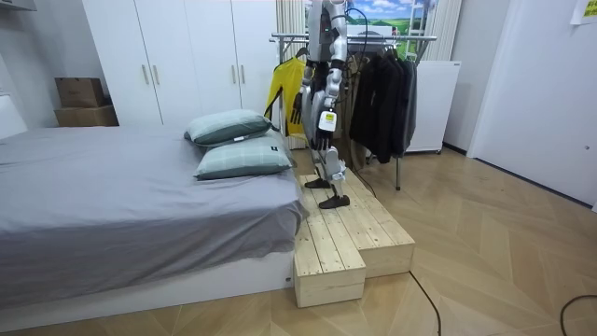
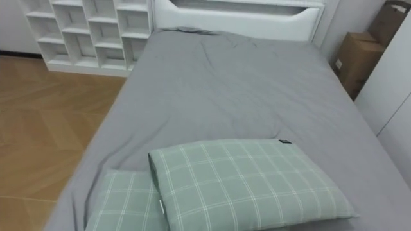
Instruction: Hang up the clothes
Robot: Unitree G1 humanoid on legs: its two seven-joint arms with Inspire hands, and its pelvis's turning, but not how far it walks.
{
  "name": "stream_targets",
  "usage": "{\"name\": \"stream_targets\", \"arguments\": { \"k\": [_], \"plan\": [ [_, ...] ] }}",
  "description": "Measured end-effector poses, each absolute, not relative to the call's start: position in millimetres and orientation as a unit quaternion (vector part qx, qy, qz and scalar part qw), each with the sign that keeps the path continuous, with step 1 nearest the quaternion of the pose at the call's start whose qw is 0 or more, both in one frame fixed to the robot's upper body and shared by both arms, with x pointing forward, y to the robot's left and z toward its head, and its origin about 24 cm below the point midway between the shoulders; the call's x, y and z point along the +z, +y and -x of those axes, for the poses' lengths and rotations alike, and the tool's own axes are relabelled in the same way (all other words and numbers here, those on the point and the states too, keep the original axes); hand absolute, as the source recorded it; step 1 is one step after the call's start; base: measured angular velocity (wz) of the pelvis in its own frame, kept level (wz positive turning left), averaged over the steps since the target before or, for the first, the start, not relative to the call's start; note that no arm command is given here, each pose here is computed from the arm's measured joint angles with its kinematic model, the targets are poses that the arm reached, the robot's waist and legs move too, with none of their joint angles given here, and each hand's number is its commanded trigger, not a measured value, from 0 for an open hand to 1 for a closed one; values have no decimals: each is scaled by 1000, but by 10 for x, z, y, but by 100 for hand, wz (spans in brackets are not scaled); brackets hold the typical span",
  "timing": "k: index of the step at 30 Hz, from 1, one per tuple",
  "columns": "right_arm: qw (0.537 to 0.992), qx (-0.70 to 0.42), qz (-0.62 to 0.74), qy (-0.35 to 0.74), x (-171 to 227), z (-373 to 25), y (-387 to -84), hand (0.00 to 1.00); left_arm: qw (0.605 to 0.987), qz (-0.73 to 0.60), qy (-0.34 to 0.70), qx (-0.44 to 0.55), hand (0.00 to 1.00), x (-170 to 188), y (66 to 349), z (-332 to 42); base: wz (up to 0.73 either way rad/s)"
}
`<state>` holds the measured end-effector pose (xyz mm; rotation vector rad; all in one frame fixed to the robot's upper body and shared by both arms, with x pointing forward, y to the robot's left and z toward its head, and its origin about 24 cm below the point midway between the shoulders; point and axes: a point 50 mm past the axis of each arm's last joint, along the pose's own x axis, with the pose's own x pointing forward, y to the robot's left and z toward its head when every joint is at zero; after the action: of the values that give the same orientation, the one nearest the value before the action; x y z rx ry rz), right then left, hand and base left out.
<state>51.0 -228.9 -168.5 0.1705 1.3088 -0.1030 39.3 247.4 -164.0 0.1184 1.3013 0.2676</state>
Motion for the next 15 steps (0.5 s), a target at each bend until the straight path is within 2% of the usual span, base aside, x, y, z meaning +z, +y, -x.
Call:
{"name": "stream_targets", "arguments": {
  "k": [15],
  "plan": [
    [779,-98,-137,605,-1702,-369,-2267,0,776,-34,616,135,0,-1661,2434,-253,-6]
  ]
}}
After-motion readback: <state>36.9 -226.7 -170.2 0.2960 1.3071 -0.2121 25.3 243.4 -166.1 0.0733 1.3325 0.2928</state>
